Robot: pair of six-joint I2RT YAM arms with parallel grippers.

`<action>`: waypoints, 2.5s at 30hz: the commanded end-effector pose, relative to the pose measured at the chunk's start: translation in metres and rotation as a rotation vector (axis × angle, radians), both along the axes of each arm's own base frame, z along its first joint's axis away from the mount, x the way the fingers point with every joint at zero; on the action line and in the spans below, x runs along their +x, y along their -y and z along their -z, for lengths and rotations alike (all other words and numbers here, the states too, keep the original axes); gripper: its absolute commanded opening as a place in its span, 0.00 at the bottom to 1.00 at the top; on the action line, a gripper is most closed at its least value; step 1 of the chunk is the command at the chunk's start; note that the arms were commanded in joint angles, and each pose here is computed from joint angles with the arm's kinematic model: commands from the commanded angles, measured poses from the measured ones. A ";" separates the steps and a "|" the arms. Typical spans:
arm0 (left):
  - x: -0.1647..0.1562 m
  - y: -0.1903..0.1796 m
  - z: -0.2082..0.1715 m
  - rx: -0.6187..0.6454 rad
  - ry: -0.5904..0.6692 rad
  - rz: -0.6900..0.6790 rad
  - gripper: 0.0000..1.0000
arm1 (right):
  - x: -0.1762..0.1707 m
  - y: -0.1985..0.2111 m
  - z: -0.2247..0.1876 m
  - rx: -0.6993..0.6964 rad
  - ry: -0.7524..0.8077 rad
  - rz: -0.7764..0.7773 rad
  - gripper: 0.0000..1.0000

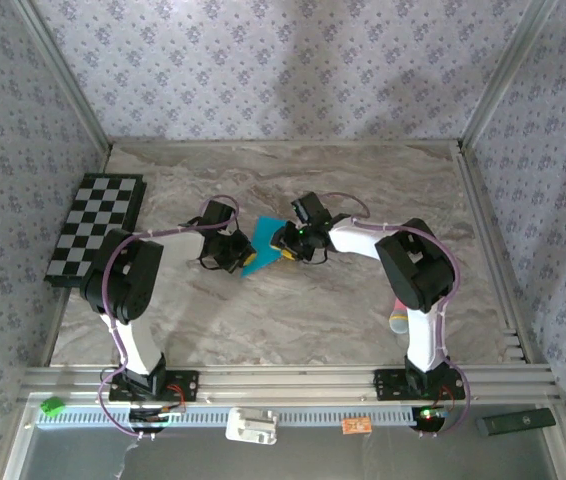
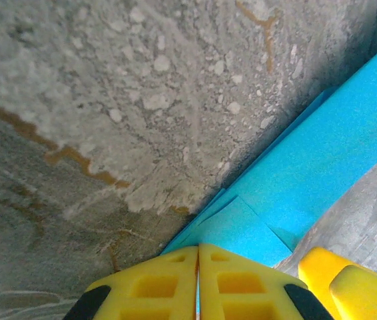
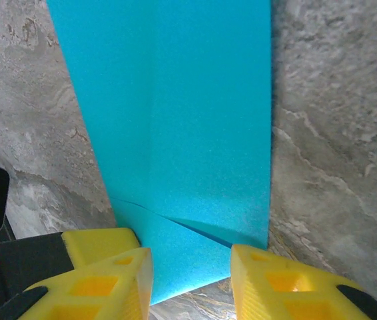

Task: Fold a paper plane with a square sheet of paper (pick it up from the middle)
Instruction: Fold the wing for the fifth time at the center of the table.

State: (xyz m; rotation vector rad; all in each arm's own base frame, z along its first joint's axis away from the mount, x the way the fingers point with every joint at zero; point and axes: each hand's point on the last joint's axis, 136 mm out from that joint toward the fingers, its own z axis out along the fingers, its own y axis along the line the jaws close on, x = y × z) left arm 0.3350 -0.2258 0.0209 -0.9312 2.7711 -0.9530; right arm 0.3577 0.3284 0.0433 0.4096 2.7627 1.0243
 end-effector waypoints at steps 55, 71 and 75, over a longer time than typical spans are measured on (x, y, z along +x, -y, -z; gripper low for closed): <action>-0.011 -0.021 0.020 -0.060 -0.097 -0.109 0.09 | -0.019 0.023 0.018 -0.087 -0.073 0.036 0.38; -0.013 -0.017 0.021 -0.103 -0.113 -0.115 0.10 | -0.013 -0.002 0.012 0.018 -0.055 -0.018 0.36; -0.012 -0.016 0.021 -0.112 -0.114 -0.118 0.10 | -0.013 -0.004 0.011 0.029 -0.051 -0.024 0.36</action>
